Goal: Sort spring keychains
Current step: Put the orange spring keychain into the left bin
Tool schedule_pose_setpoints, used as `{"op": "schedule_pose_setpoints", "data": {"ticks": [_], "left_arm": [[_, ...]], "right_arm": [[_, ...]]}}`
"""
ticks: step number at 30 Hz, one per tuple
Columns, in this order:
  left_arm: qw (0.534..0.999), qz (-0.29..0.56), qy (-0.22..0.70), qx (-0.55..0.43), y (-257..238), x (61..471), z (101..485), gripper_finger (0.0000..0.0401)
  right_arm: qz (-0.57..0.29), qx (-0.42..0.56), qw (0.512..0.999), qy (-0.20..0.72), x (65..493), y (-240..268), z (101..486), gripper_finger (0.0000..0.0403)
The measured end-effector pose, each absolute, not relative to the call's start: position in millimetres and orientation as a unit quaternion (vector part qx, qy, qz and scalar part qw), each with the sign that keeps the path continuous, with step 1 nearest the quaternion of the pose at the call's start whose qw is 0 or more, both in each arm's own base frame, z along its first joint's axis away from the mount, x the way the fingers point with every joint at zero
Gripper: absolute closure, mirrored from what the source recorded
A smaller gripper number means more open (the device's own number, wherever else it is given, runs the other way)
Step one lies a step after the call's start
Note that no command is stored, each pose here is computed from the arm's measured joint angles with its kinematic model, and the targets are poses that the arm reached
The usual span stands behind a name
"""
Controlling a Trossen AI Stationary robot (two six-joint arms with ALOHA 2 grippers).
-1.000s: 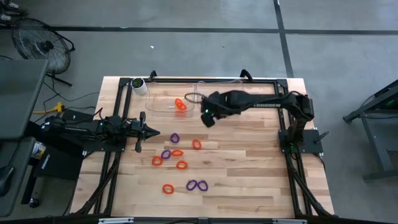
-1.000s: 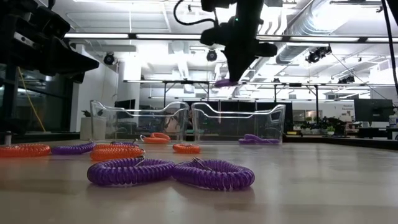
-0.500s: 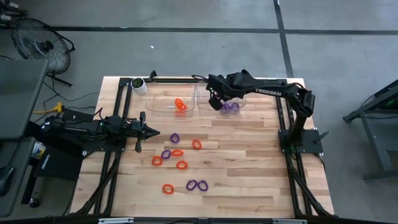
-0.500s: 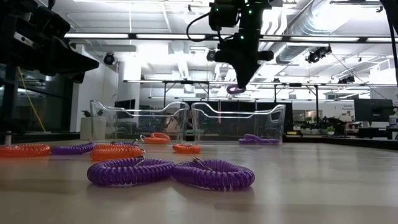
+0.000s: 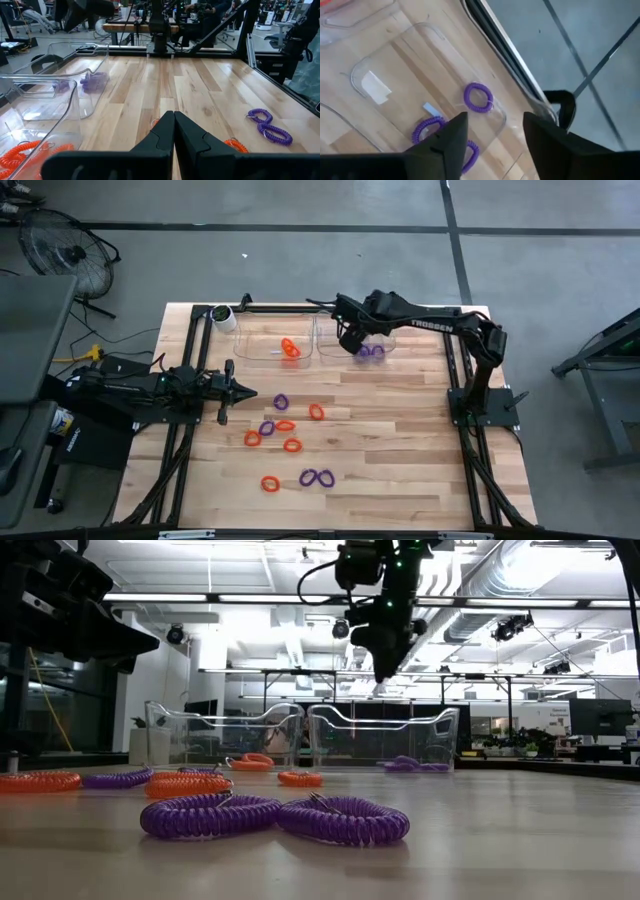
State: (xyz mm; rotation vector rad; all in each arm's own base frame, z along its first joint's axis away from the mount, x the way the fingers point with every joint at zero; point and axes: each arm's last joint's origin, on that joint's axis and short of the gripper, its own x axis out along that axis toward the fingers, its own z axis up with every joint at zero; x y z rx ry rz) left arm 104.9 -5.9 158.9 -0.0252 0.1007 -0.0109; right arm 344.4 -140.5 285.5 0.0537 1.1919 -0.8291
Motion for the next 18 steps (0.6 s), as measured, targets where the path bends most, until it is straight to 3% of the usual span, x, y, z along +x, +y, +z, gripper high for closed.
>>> {"op": "schedule_pose_setpoints", "data": {"ticks": [4,10,18], "left_arm": [[0.999,-0.005,0.05,-0.013,-5.9,104.9,158.9,0.0398],[0.999,-0.005,0.05,-0.012,-5.9,104.9,158.9,0.0398],[0.999,-0.005,0.051,-0.012,-5.9,104.9,158.9,0.0398]], "right_arm": [[-0.339,-0.015,0.768,0.543,353.7,-126.8,286.8,0.0196],[-0.213,-0.066,0.808,0.545,370.0,-87.3,287.4,0.0194],[-0.122,-0.107,0.826,0.539,379.8,-19.8,287.0,0.0194]]}}
